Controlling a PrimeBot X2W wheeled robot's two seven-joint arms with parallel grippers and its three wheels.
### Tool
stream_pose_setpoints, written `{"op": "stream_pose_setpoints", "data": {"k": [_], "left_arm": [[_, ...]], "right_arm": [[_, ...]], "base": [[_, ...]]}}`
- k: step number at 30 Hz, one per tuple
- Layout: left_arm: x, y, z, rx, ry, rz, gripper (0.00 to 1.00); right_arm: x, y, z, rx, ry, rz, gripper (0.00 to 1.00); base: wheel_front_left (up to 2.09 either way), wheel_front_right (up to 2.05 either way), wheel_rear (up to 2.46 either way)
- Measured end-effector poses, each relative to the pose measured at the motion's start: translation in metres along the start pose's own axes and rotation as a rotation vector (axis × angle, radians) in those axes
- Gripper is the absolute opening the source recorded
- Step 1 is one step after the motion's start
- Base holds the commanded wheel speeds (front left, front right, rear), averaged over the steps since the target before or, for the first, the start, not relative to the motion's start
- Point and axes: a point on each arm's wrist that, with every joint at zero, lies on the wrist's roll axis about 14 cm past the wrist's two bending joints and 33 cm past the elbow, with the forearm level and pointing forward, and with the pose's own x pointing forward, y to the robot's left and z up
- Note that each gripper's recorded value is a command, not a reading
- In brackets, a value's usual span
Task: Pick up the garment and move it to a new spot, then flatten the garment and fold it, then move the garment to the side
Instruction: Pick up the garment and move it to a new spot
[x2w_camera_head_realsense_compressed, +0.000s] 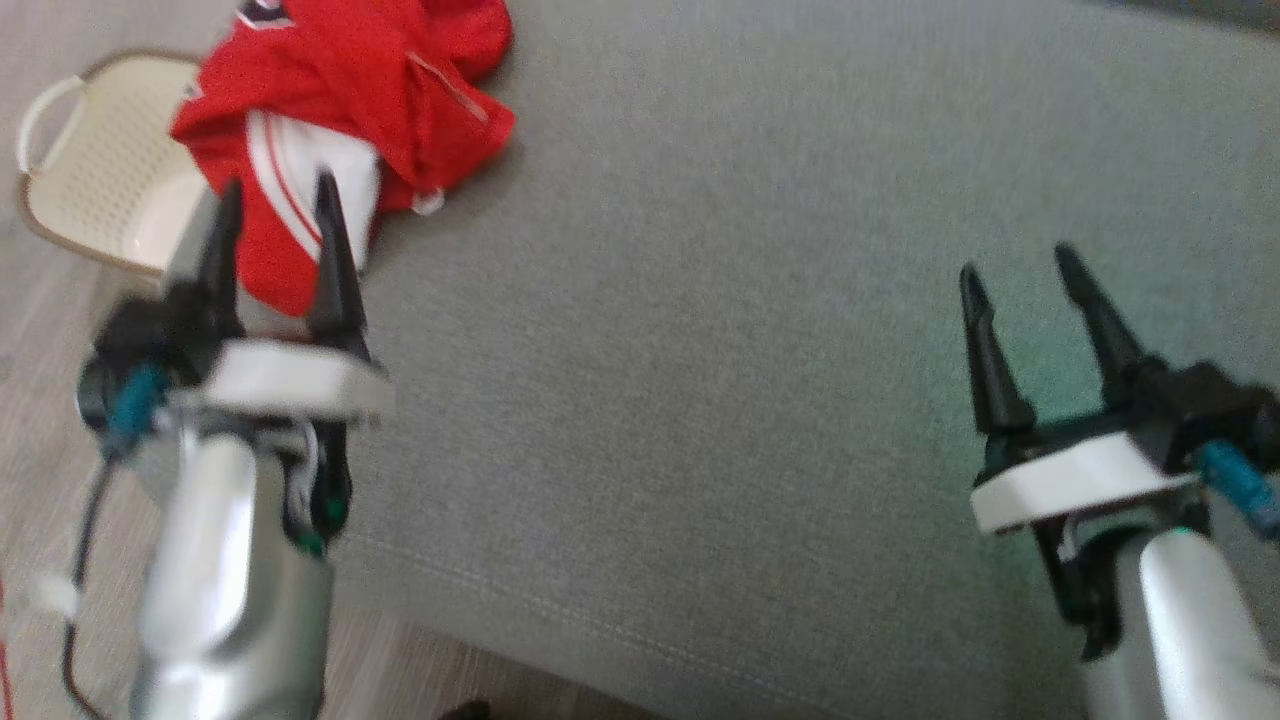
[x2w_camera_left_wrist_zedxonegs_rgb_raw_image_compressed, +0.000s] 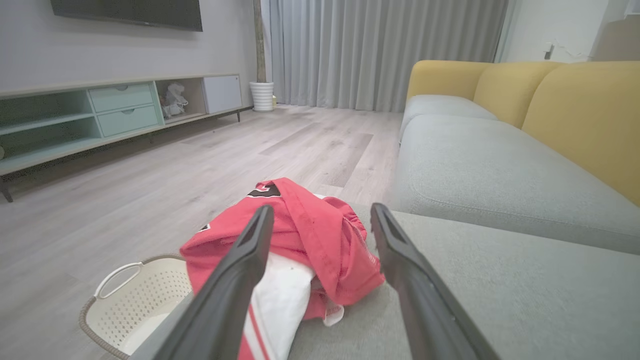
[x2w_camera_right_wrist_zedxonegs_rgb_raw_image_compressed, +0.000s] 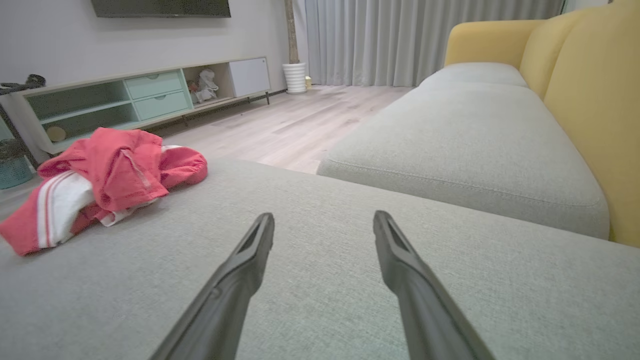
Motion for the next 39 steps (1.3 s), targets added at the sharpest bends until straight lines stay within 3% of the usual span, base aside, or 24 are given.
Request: {"op": "stream_pose_setpoints", "data": {"k": [4,10,18,19,20,21,25,31,39], "left_arm": [[0.047,-0.014,-0.014,-0.014,0.028,-0.027,1.00],[0.098,-0.023,-0.070,0.026,0.180,-0.043,1.00],[0.105,-0.030,-0.155,0.058,0.461,-0.073,1.00],[0.104,-0.030,-0.161,0.059,0.485,-0.077,0.96],[0.104,-0.030,-0.164,0.063,0.500,-0.081,0.42],[0.105,-0.029,-0.164,0.066,0.507,-0.085,0.00],[0.113,-0.024,-0.150,0.091,0.474,-0.089,0.00],[0.138,-0.019,-0.069,0.071,0.207,-0.059,0.00],[0.080,0.000,0.000,0.040,-0.008,-0.051,0.00]], "right_arm": [[0.018,-0.022,-0.014,-0.003,0.018,-0.022,1.00],[0.034,-0.045,-0.048,0.030,0.068,-0.051,1.00],[0.030,-0.062,-0.076,0.050,0.123,-0.086,1.00],[0.029,-0.064,-0.078,0.050,0.126,-0.090,1.00],[0.028,-0.065,-0.079,0.050,0.130,-0.094,1.00],[0.027,-0.065,-0.080,0.050,0.132,-0.097,1.00],[0.026,-0.066,-0.074,0.048,0.114,-0.102,1.00],[0.021,-0.064,-0.055,0.046,0.073,-0.117,1.00],[-0.011,-0.058,-0.017,0.028,0.007,-0.146,1.00]], "base": [[0.00,0.00,0.00],[0.00,0.00,0.00],[0.00,0.00,0.00],[0.00,0.00,0.00],[0.00,0.00,0.00],[0.00,0.00,0.00],[0.00,0.00,0.00],[0.00,0.00,0.00],[0.00,0.00,0.00]]}}
